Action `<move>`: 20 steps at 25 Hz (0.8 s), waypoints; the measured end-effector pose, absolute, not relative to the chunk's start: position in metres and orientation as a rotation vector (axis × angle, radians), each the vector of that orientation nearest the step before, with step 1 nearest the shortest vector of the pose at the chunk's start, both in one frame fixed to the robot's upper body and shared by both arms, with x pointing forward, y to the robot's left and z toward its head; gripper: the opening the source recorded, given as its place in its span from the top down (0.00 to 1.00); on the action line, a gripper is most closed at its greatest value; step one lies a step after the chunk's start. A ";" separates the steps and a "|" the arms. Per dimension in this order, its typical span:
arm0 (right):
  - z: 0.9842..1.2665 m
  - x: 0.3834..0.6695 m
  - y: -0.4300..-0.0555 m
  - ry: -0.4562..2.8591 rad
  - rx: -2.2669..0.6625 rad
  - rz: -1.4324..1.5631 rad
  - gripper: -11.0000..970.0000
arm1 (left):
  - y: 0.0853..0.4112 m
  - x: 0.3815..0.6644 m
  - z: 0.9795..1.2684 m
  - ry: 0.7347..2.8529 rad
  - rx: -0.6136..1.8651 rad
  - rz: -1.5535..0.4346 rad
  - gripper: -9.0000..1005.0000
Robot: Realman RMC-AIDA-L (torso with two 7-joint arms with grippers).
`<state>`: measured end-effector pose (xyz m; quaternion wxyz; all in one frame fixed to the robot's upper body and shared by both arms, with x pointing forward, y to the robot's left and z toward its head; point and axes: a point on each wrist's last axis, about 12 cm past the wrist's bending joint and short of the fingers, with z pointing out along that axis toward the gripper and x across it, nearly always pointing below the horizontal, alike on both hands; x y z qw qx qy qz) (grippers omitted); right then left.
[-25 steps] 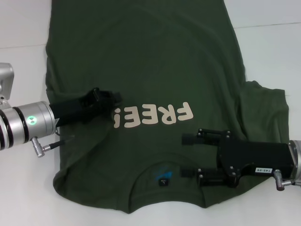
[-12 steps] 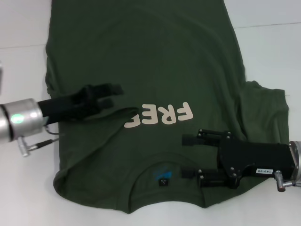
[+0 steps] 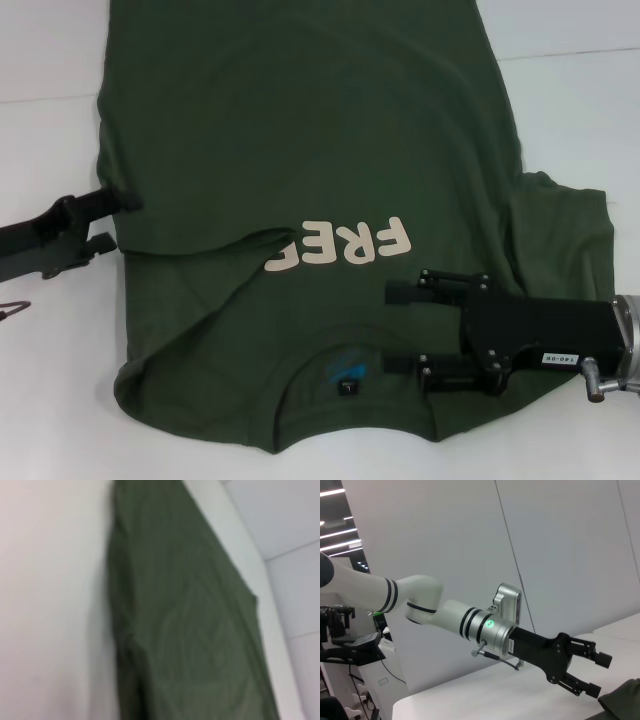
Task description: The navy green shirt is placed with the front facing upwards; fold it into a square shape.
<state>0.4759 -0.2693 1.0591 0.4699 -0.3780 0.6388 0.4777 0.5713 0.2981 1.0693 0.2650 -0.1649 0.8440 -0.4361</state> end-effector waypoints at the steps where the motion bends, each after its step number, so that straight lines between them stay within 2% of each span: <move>1: 1.059 0.476 -0.269 1.565 -0.928 1.171 0.15 | 0.299 0.572 1.068 2.290 -0.452 -1.161 0.20; 6: 1.060 0.477 -0.269 1.563 -0.929 1.171 0.15 | 0.298 0.573 1.066 2.301 -0.452 -1.140 0.15; 20: 1.058 0.474 -0.271 1.575 -0.918 1.165 0.15 | 0.279 0.582 1.058 2.352 -0.421 -1.101 0.17</move>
